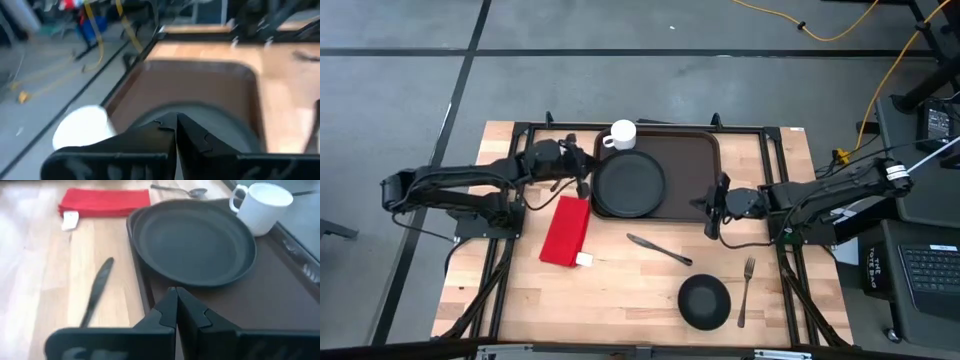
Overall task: Set up tray
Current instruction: Put the black bowl on top of the black plate
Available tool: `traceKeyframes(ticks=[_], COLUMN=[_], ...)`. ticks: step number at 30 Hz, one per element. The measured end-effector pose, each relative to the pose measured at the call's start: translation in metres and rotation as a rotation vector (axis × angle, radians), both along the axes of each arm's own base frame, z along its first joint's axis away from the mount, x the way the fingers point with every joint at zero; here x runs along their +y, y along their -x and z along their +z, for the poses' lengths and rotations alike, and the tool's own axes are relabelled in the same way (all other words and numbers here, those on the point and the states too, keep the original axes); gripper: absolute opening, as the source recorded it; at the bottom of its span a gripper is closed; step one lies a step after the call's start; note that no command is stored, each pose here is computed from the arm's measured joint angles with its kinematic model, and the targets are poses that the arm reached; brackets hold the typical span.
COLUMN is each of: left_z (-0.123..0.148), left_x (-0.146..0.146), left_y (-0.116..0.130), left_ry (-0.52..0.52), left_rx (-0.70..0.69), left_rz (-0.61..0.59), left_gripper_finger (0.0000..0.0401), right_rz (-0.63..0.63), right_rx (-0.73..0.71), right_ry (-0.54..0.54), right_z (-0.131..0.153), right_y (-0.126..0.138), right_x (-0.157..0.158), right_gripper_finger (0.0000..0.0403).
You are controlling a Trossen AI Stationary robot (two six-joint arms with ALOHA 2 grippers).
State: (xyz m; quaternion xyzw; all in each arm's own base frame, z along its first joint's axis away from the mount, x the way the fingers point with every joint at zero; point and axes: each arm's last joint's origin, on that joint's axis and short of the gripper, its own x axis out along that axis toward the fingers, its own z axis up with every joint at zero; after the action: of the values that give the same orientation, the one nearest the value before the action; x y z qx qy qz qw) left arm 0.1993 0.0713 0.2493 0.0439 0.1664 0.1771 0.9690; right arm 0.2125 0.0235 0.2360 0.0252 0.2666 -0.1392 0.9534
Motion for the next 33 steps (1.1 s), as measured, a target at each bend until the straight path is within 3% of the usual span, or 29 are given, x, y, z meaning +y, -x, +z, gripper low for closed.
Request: traceKeyframes(ticks=[3,8,13,20,27,33], left_z=[0.001,-0.006,-0.014,-0.017,-0.014,-0.013], left_x=[-0.005,-0.014,-0.019,-0.019,-0.019,-0.018], left_y=[-0.008,-0.018,-0.025,-0.031,-0.032,-0.032], left_ry=[-0.001,0.040,0.059,0.060,0.050,0.045], left_rx=[-0.049,-0.033,-0.003,-0.008,-0.039,-0.049], left_rz=[-0.086,-0.203,-0.220,-0.223,-0.224,-0.224], left_gripper_finger=[0.0003,0.0003,0.0003,0.0003,0.0004,0.0004], right_rz=[-0.028,-0.066,-0.151,-0.230,-0.237,-0.263], right_rx=[0.038,0.188,0.390,0.592,0.612,0.612], right_ry=[-0.046,-0.239,-0.308,-0.319,-0.407,-0.477], right_z=[0.013,0.029,0.034,0.042,0.055,0.055], right_y=[0.001,0.005,0.005,-0.001,-0.002,0.003], right_x=[0.000,0.006,0.021,0.051,0.075,0.087], right_gripper_finger=[0.0007,0.0005,0.0004,0.0005,0.0009,0.0037])
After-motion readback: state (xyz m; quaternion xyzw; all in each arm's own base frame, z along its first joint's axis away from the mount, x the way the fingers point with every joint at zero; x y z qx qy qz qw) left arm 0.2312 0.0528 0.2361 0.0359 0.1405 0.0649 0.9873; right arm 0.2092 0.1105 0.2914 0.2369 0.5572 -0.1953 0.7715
